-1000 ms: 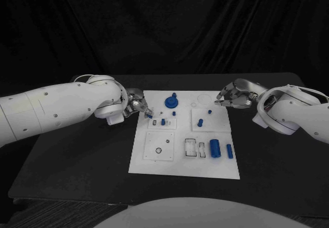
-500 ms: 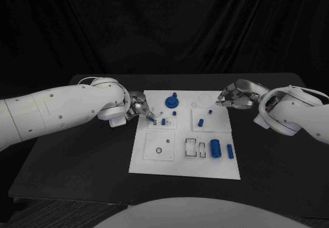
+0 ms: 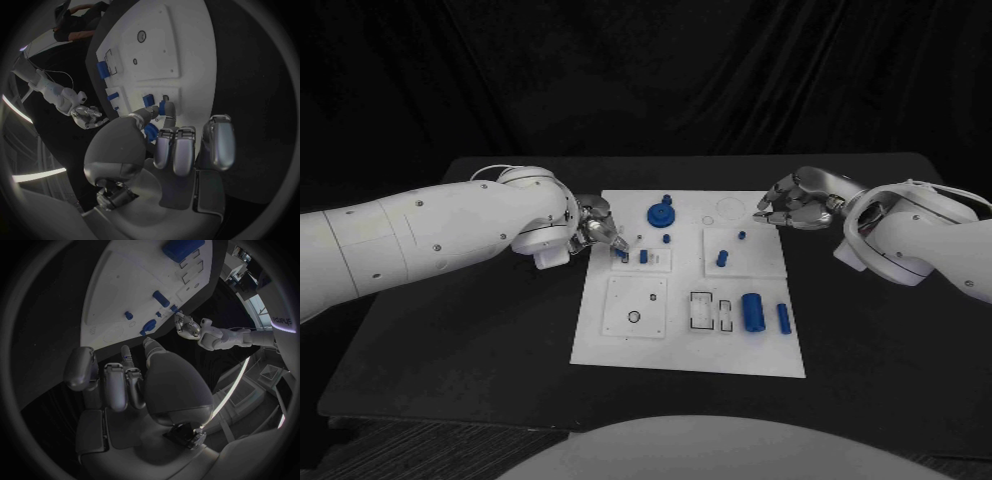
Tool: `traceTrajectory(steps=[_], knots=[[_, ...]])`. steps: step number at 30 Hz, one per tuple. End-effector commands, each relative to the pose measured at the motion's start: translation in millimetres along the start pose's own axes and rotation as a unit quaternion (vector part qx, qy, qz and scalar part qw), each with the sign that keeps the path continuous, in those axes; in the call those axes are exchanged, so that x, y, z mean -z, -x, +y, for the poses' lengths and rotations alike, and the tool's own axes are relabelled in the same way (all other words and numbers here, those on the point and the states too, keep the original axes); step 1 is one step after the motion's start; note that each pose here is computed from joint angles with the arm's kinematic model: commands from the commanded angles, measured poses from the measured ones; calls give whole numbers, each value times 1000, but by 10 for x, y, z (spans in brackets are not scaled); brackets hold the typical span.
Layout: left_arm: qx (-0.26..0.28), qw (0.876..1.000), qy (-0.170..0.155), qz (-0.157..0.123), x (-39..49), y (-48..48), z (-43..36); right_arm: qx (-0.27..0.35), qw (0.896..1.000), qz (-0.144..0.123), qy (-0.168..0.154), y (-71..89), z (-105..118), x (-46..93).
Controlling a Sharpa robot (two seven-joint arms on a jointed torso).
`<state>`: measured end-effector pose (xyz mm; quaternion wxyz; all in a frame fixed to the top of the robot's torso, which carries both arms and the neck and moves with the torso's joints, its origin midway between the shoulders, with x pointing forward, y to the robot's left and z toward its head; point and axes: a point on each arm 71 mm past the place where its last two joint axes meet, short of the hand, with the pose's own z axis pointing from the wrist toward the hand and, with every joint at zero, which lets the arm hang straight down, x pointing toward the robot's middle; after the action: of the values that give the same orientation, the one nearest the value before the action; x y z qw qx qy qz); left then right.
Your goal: Assemble the parts on the task board
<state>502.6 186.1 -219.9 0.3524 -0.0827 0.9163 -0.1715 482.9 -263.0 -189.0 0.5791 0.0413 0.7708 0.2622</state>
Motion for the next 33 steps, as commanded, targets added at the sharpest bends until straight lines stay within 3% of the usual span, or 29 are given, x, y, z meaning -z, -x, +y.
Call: traceTrajectory(steps=[1, 33], knots=[[-17, 1000, -10, -1, -16, -10, -14, 0, 1000, 0, -5, -9, -7, 6], [-23, 1000, -10, 9, -53, -96, -3, 0, 1000, 1, -5, -22, -11, 4]])
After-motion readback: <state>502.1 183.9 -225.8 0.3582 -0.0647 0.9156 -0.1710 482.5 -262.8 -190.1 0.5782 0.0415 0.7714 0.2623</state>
